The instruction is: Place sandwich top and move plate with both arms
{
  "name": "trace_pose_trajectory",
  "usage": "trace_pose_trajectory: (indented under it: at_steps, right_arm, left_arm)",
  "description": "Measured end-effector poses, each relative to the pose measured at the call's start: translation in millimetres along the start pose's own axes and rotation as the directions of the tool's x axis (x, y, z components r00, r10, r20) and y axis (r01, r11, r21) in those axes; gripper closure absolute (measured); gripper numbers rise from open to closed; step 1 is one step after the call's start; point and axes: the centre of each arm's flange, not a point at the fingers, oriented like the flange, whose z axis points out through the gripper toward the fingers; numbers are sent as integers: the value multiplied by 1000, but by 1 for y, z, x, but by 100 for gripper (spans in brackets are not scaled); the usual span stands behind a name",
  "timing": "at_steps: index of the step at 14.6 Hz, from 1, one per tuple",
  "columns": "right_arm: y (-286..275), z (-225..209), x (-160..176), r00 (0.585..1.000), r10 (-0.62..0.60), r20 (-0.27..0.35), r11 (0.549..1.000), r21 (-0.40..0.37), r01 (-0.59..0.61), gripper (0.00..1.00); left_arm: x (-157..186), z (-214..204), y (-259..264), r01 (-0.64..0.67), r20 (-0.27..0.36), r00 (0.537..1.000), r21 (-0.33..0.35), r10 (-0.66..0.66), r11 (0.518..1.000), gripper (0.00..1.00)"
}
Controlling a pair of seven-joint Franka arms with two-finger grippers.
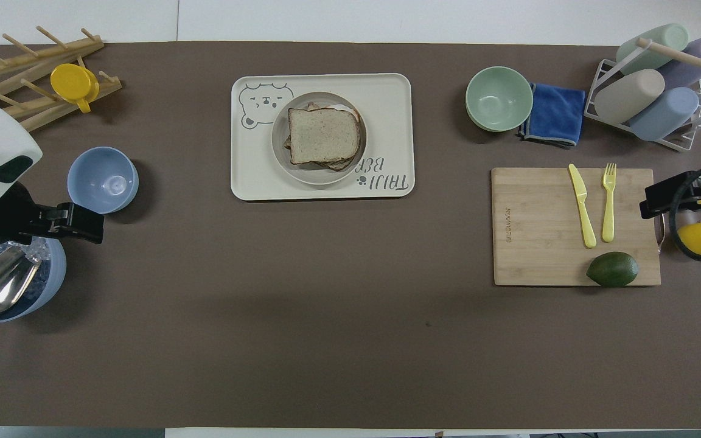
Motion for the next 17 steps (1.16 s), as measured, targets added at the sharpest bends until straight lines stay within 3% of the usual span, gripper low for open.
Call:
trace_pose_trajectory:
  at_steps: [2,8,17]
  right_arm:
    - [0,0,0,1000,0,0,1000,0,0,0]
    - [0,0,0,1000,1,0,1000,0,-1,0]
    - [0,0,0,1000,1,0,1000,0,-1,0]
  left_arm:
    - [6,-14,-2,5,-29,1000,-5,-5,1000,0]
    - [30,12,-17,52,5,999,-100,-52,994,0]
    - [30,12,-11,21,-5,1000,-40,-22,999,0]
